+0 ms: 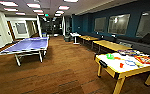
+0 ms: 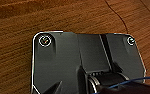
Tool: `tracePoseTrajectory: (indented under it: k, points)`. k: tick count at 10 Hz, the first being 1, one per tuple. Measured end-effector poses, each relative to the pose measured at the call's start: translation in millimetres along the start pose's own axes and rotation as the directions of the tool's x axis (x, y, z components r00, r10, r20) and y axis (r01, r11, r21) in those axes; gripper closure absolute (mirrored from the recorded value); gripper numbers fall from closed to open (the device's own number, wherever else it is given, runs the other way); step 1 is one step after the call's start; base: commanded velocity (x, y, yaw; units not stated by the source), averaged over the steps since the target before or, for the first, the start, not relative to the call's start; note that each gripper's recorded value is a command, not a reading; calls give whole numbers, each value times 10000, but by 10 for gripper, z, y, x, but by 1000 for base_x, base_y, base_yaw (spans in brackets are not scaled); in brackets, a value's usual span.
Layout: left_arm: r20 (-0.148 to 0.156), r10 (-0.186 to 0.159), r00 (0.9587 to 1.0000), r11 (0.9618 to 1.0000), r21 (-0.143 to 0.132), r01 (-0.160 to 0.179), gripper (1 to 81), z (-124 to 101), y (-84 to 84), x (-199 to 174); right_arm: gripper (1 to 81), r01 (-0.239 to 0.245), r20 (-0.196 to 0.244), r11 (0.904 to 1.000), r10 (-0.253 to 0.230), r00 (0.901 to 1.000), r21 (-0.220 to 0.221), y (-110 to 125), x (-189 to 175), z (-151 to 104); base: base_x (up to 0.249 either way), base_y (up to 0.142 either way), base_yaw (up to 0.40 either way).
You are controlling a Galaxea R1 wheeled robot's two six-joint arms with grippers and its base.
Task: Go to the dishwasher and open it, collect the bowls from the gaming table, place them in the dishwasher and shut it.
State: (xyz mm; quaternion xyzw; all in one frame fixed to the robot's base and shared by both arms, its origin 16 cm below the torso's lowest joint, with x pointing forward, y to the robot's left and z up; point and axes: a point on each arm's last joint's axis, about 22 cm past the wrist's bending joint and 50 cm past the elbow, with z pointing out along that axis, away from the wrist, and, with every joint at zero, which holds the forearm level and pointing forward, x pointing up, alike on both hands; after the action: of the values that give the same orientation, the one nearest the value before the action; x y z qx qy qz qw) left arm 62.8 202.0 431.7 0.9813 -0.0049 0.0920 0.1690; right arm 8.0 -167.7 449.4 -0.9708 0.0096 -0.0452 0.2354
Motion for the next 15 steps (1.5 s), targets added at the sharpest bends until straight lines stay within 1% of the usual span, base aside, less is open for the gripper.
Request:
tracePoseTrajectory:
  k: [2, 5, 12, 15]
  points:
    - [-33, 1, 10000, 10000, -1, -1, 10, 1, 0, 16, 10, 15, -49, 10000, -15, 10000, 2, 0, 37, 1, 0, 0, 0]
    - [39, -12, 10000, 10000, 0, 12, 10, -4, 2, -41, 10, -5, 43, 10000, 5, 10000, -15, 6, -33, -2, 0, 0, 0]
    - [34, -5, 10000, 10000, -1, 5, 10, -2, 2, -26, 10, -4, 26, 10000, 4, 10000, -17, -1, -27, 5, 0, 0, 0]
    - [60, -4, 10000, 10000, -1, 4, 10, -2, 2, -31, 10, -1, 22, 10000, 1, 10000, -33, 8, -25, 4, 0, 0, -231]
